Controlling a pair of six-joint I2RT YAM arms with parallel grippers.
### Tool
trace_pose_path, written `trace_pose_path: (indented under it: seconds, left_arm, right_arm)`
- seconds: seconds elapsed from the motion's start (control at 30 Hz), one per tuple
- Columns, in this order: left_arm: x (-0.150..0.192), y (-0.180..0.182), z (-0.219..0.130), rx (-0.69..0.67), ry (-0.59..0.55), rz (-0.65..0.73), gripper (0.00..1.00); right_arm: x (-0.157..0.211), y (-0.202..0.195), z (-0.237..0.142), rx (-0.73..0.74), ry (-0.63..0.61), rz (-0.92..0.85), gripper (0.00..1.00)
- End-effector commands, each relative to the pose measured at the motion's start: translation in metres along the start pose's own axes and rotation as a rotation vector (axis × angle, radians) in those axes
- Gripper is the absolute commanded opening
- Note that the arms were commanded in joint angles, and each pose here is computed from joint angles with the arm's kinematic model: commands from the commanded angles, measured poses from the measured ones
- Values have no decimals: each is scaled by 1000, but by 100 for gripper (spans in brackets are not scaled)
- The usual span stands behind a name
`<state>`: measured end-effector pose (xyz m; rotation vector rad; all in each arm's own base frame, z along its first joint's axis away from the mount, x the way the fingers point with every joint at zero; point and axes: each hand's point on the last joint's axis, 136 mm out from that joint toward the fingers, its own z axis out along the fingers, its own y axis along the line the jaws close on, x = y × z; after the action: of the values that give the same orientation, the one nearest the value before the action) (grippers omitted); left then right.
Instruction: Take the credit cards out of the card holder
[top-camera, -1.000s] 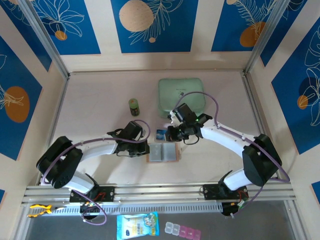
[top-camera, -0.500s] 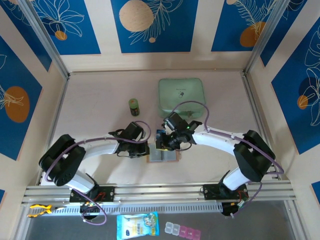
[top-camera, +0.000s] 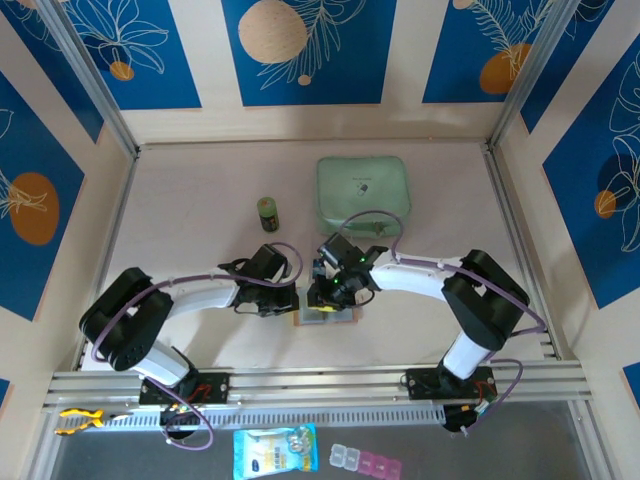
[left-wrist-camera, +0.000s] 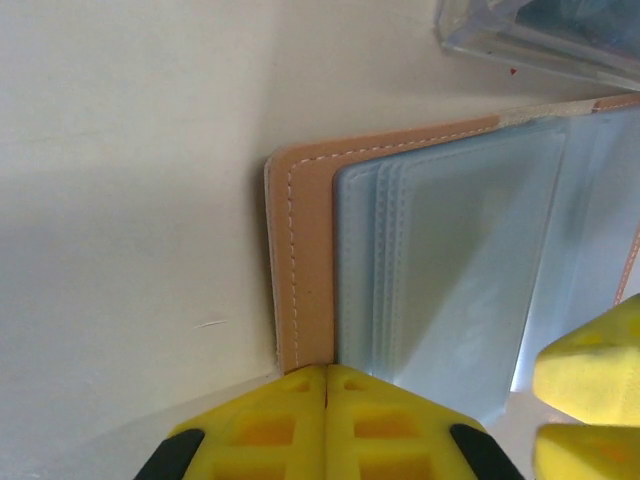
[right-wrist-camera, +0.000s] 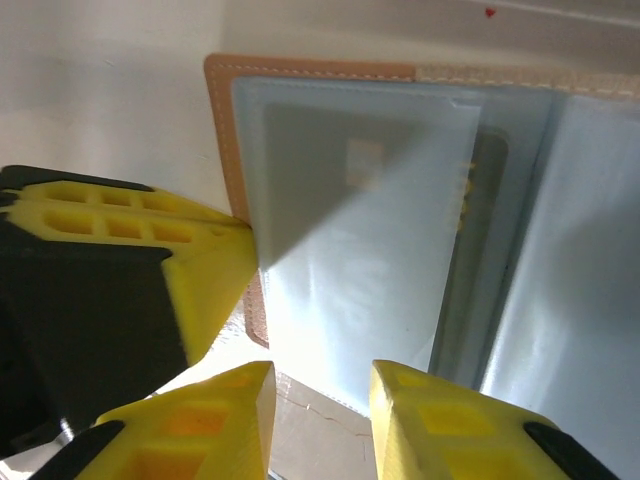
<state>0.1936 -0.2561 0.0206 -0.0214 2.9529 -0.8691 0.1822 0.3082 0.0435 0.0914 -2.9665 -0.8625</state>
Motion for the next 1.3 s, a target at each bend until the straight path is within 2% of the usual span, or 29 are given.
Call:
trace_pose_path:
  seconds: [0.0,0.77,1.27]
  left_arm:
    - [5,11,2,-59,18,9,5]
    - [5,14,0,-76,12,7,4]
    - [3,13,-5,-81,-4,16,4]
  right_arm:
    - [-4,7,2,0,-1,-20,28]
    - [-7,-17,7,139,9,-19,27]
    - [-5,-27,1,126,-4,-5,26]
